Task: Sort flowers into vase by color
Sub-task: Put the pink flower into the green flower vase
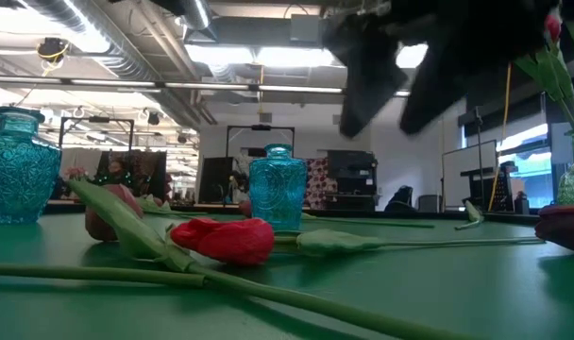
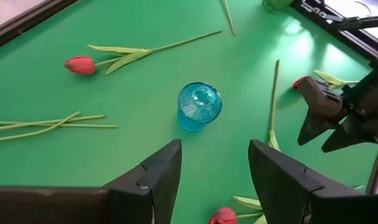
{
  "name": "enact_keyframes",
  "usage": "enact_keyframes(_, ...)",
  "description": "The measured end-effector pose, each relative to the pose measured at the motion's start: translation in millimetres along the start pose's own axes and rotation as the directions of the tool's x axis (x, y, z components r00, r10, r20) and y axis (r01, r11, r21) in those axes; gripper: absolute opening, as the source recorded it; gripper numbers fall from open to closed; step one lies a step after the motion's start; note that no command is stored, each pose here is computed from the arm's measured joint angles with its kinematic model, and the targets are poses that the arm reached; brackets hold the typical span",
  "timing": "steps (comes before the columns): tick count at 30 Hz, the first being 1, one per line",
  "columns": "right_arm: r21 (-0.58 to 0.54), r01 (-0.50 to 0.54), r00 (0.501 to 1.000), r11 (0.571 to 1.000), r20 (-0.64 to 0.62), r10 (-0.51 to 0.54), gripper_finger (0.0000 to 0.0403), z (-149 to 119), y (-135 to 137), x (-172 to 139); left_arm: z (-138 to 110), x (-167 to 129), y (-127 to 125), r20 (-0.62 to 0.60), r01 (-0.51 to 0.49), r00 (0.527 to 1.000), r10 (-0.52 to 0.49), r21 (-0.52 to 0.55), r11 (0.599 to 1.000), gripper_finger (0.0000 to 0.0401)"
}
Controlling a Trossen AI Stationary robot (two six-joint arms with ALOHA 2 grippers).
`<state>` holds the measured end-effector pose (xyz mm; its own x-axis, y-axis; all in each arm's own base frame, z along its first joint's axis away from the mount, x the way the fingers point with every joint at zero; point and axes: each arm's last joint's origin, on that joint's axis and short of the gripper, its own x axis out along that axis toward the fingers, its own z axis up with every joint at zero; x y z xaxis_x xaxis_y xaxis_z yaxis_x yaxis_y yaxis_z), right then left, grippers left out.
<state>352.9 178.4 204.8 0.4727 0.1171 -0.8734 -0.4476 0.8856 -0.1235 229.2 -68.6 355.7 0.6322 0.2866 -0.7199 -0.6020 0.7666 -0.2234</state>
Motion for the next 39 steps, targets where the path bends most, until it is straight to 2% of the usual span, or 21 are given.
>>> enact_keyframes(11, 0.089, 0.019, 0.998, 0.996, -0.065, -0.013, 0.0241, -10, -19, 51, -2, -4, 5, -0.009, -0.022, 1.0, 0.022, 0.0, 1.0, 0.018)
enact_keyframes(14, 0.133, 0.012, 0.998, 0.991, -0.069, -0.002, 0.0241, -11, -25, 54, -2, -4, 6, -0.015, -0.031, 0.999, 0.031, 0.007, 0.999, 0.018)
enact_keyframes(21, 0.151, 0.012, 0.998, 0.988, -0.063, -0.002, 0.0241, -11, -32, 56, -3, -5, 9, -0.002, -0.071, 0.997, 0.071, 0.022, 0.997, 0.0179)
enact_keyframes(29, 0.185, -0.013, 0.997, 0.983, -0.068, 0.026, 0.0238, -27, -29, 69, -3, -4, 9, 0.012, -0.08, 0.997, 0.08, 0.023, 0.997, 0.0179)
enact_keyframes(33, 0.193, -0.028, 0.996, 0.981, -0.083, 0.044, 0.0209, -33, -27, 72, -3, -4, 9, 0.013, -0.081, 0.997, 0.08, 0.022, 0.996, 0.0179)
enact_keyframes(39, 0.191, -0.037, 0.995, 0.981, -0.084, 0.054, 0.0121, -34, -26, 72, -2, -4, 9, 0.036, -0.096, 0.995, 0.095, 0.031, 0.995, 0.0179)
